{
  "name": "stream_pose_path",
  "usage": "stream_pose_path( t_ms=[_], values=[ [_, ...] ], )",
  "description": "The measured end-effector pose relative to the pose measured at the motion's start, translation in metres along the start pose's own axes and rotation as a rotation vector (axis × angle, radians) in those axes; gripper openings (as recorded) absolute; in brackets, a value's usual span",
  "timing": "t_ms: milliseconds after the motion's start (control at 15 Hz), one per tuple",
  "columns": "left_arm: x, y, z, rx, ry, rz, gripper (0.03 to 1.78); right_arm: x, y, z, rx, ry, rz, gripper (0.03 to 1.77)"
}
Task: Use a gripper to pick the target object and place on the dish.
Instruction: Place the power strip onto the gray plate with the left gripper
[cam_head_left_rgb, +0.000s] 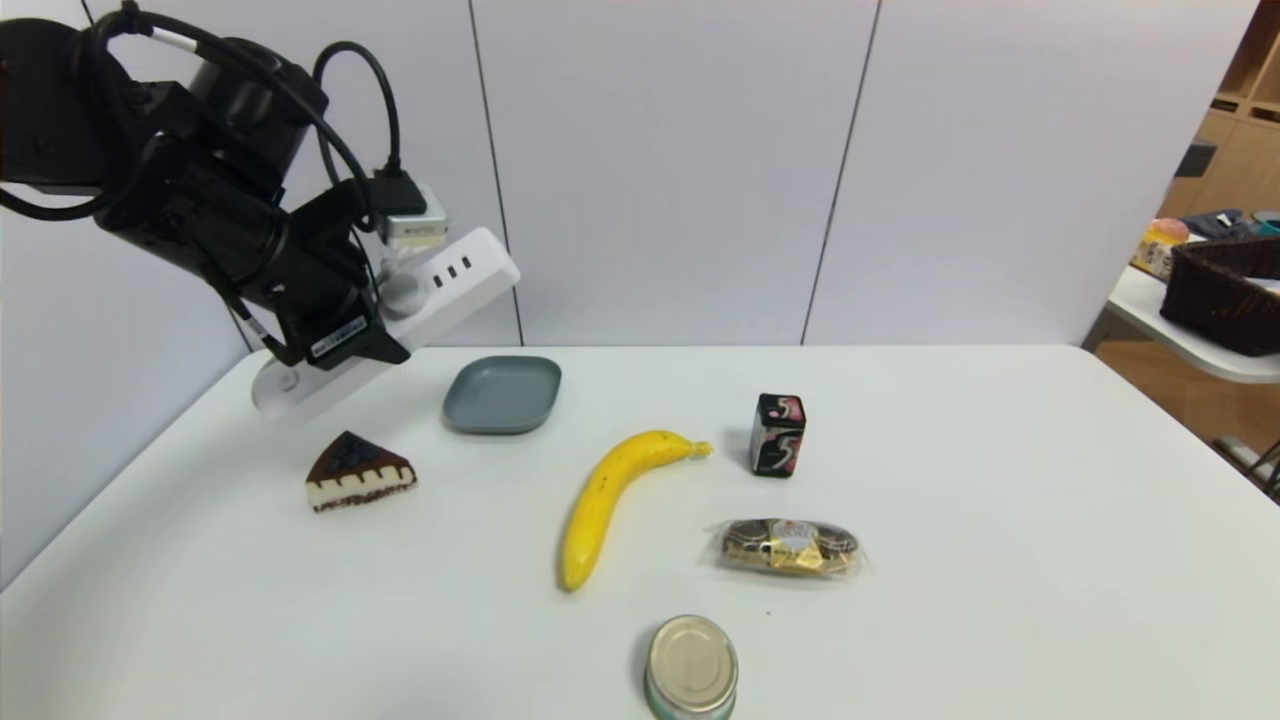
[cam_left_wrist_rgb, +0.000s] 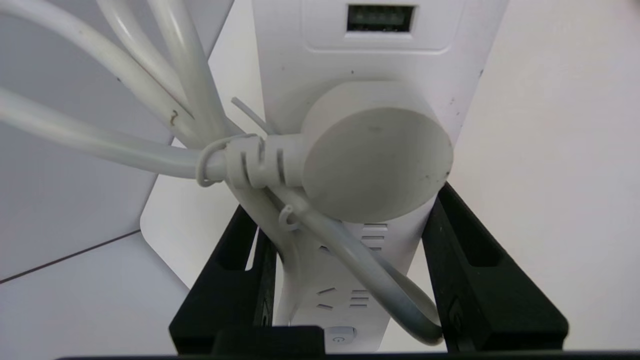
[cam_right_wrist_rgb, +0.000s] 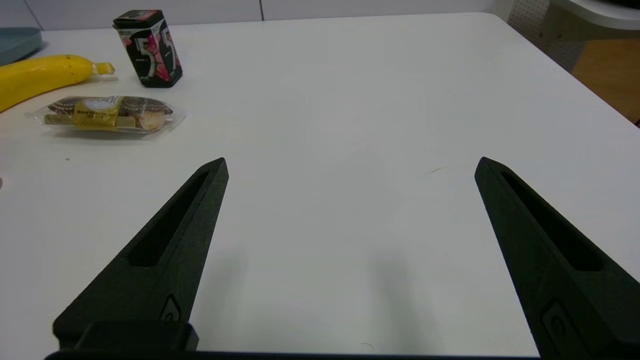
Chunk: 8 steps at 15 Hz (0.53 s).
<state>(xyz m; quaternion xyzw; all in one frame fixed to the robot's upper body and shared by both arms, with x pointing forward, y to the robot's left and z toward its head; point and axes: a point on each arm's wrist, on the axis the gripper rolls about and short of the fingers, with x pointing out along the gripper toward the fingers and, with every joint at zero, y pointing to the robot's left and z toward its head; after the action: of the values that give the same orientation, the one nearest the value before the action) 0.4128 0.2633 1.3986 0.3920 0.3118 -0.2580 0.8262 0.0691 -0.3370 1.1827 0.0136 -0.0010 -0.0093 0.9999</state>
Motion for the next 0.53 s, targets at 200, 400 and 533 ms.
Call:
stream_pose_path(
  t_ms=[200, 400, 533],
  values=[
    [0.022, 0.01, 0.008, -0.002, -0.003, 0.008, 0.86, 0.0, 0.0, 0.0, 0.0, 0.0, 0.0, 1.71],
    [0.051, 0.016, 0.011, -0.005, -0.018, 0.021, 0.86, 0.0, 0.0, 0.0, 0.0, 0.001, 0.001, 1.71],
    [0.069, 0.021, 0.01, -0.01, -0.031, 0.028, 0.86, 0.0, 0.0, 0.0, 0.0, 0.001, 0.001, 1.71]
  ],
)
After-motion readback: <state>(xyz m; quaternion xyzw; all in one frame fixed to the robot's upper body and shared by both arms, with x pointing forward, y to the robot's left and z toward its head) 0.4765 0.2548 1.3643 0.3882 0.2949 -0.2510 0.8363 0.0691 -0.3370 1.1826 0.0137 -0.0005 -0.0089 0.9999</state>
